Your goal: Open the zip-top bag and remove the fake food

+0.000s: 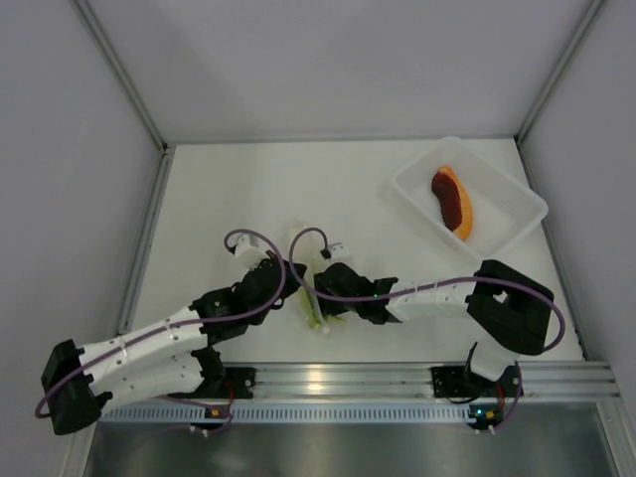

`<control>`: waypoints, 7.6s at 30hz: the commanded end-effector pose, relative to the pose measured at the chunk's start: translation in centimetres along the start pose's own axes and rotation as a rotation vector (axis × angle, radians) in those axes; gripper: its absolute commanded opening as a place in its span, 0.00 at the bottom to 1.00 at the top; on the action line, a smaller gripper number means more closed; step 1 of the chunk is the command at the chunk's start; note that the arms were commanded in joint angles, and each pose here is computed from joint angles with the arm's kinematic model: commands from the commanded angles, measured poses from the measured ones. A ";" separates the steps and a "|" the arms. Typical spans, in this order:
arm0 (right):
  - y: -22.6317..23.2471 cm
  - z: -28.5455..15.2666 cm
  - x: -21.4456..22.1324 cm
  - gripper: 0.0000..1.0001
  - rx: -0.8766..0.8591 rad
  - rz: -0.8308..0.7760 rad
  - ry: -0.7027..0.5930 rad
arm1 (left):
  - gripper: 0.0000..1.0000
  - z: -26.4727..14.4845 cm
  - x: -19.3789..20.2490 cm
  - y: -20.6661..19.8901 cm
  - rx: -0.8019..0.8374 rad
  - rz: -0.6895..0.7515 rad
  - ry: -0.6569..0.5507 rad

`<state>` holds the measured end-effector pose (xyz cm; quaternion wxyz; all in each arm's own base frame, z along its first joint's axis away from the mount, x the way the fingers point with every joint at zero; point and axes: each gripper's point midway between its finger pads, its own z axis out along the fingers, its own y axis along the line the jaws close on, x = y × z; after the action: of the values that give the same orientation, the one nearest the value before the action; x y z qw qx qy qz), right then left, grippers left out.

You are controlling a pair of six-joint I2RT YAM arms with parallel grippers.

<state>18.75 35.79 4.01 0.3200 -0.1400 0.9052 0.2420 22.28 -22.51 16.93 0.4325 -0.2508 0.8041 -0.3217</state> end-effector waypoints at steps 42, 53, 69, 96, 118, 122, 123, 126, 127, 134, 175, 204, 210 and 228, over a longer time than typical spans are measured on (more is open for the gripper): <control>0.4 2.0 -1.2 0.24 0.086 0.075 -0.129 | 0.00 -2.7 -4.5 -2.8 0.094 -0.002 -0.118; 1.3 -2.3 -5.8 0.00 0.038 0.032 -0.250 | 0.00 -2.3 -3.7 0.1 0.024 0.076 -0.117; 0.5 -1.9 -11.9 0.00 0.112 0.059 -0.245 | 0.00 0.0 0.9 -2.4 0.119 0.250 0.051; 3.6 -7.2 -15.3 0.00 -0.139 -0.052 -0.285 | 0.00 4.2 0.8 3.4 -0.103 0.446 0.126; 1.1 -10.3 -12.3 0.00 -0.195 -0.043 -0.339 | 0.00 4.5 -2.2 6.2 -0.236 0.430 0.055; -0.3 -7.6 -10.3 0.00 -0.111 -0.020 -0.253 | 0.00 4.4 -1.3 3.4 -0.145 0.361 0.101; -0.5 -7.1 -10.2 0.00 -0.088 -0.015 -0.243 | 0.00 4.2 -0.7 2.6 -0.107 0.350 0.127; -1.4 -5.5 -9.1 0.00 -0.007 -0.007 -0.184 | 0.00 3.9 0.7 0.3 -0.037 0.319 0.126; -1.4 -5.2 -9.2 0.02 0.005 0.003 -0.186 | 0.00 3.9 1.1 0.1 -0.036 0.318 0.125; -1.7 -2.4 -8.3 0.13 0.046 0.035 -0.170 | 0.00 3.8 3.5 1.7 -0.082 0.297 0.147; -3.0 5.0 -4.6 0.14 0.145 -0.176 -0.180 | 0.00 1.4 1.2 4.1 -0.079 0.263 0.100; 3.5 -5.3 -15.3 0.00 -0.207 0.193 -0.341 | 0.00 3.2 4.0 9.0 -0.179 0.345 0.202; 1.5 -7.5 -16.0 0.00 -0.282 0.381 -0.427 | 0.00 3.7 4.1 10.9 -0.251 0.361 0.181; 4.5 -6.6 -12.6 0.00 -0.440 0.540 -0.345 | 0.00 4.7 1.8 6.9 -0.172 0.205 0.042</control>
<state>23.26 35.32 14.77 0.3359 0.0763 0.8096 0.4753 22.93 -19.34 6.03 0.3869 -0.1698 0.8906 -0.1682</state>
